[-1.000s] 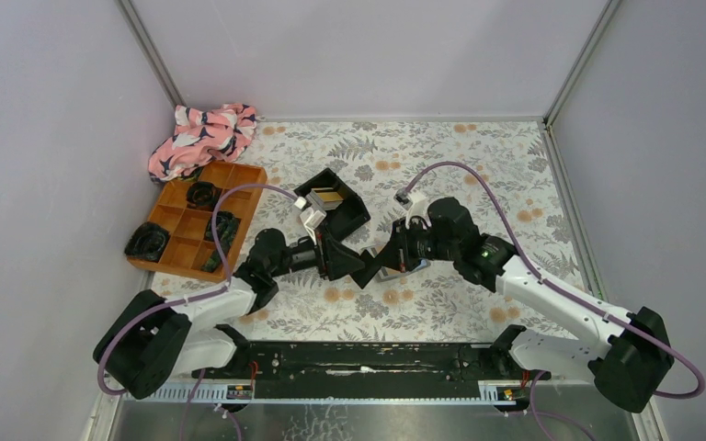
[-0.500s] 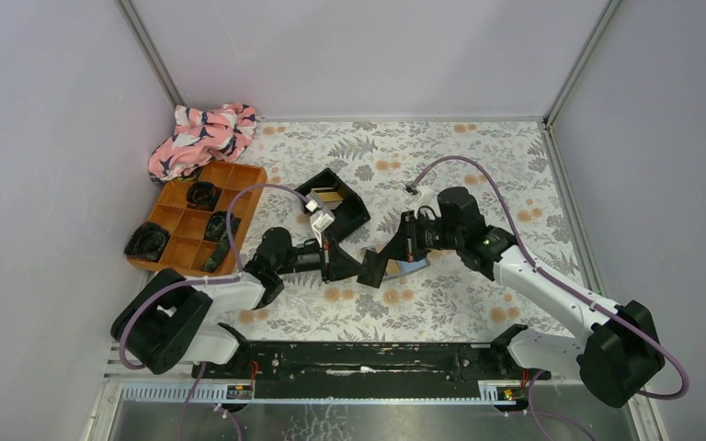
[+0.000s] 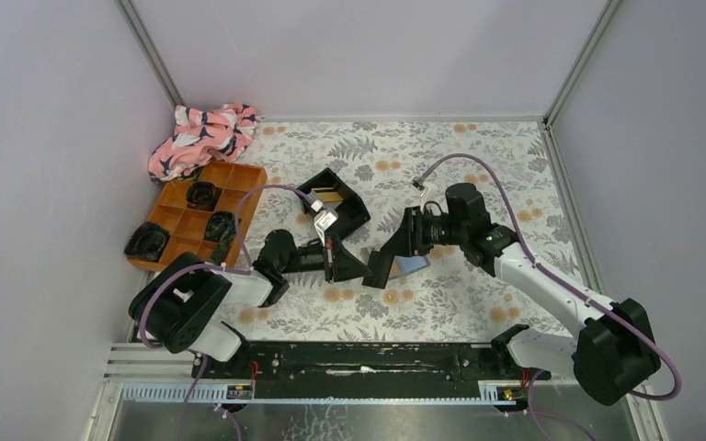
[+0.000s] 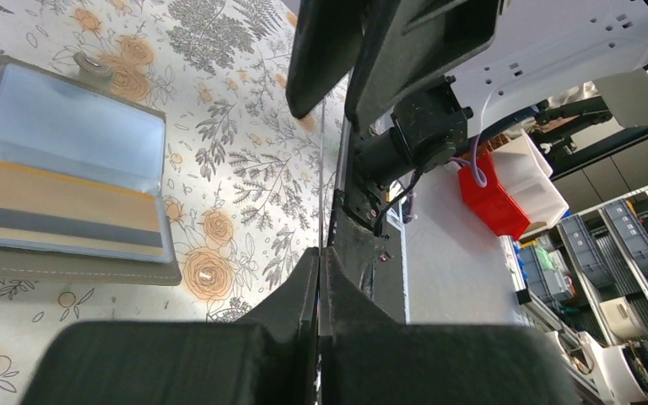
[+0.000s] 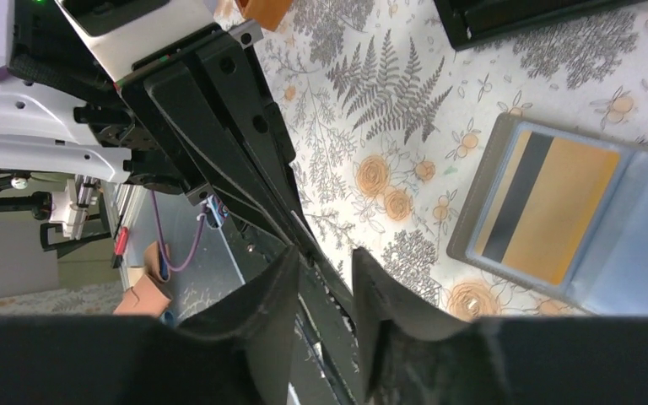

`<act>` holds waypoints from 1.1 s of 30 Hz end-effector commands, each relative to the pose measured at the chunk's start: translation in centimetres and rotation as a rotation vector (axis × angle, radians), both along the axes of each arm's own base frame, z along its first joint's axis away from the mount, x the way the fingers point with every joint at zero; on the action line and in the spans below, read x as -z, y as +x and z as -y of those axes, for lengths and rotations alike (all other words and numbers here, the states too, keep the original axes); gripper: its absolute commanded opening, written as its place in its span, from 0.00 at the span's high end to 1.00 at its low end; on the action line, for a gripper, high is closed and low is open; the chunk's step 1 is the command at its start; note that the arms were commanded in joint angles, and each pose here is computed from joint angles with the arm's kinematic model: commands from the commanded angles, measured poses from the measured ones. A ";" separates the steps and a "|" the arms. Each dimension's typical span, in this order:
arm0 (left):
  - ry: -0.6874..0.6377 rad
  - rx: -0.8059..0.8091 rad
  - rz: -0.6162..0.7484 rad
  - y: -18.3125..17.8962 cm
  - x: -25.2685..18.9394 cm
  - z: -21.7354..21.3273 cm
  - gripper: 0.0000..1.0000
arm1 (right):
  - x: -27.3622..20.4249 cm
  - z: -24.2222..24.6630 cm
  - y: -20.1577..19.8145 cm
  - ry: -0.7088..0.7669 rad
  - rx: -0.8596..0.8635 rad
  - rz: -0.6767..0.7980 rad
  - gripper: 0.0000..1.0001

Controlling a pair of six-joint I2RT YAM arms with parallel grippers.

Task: Put the credit cards into the card holder
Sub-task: Pick up the credit card from the storage box.

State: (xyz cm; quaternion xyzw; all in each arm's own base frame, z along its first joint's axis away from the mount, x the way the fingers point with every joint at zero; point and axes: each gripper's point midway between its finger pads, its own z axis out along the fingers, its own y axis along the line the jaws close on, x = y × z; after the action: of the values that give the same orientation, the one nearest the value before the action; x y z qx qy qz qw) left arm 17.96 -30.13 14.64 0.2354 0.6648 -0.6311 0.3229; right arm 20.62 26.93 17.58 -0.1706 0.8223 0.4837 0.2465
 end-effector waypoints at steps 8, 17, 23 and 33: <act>-0.042 -0.343 -0.087 4.3 0.0 1.3 1.00 | -0.7 4.2 4.8 -0.080 0.288 0.195 0.54; 0.184 -0.672 -0.228 6.5 3.5 5.8 1.00 | 2.6 10.2 8.7 -0.369 0.590 0.262 0.59; 0.186 -0.835 -0.351 7.5 5.1 4.9 1.00 | 3.7 12.2 9.9 -0.474 0.679 0.287 0.89; 0.227 -0.958 -0.438 8.3 7.1 3.8 1.00 | 5.7 12.5 10.6 -0.504 0.704 0.270 0.85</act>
State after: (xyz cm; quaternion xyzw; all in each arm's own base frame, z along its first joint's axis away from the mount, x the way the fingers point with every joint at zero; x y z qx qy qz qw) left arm 25.25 -34.58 8.07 -0.1529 0.8160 -0.3986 0.3896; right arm 29.99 14.71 11.35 -0.0026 0.8902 0.1426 0.4326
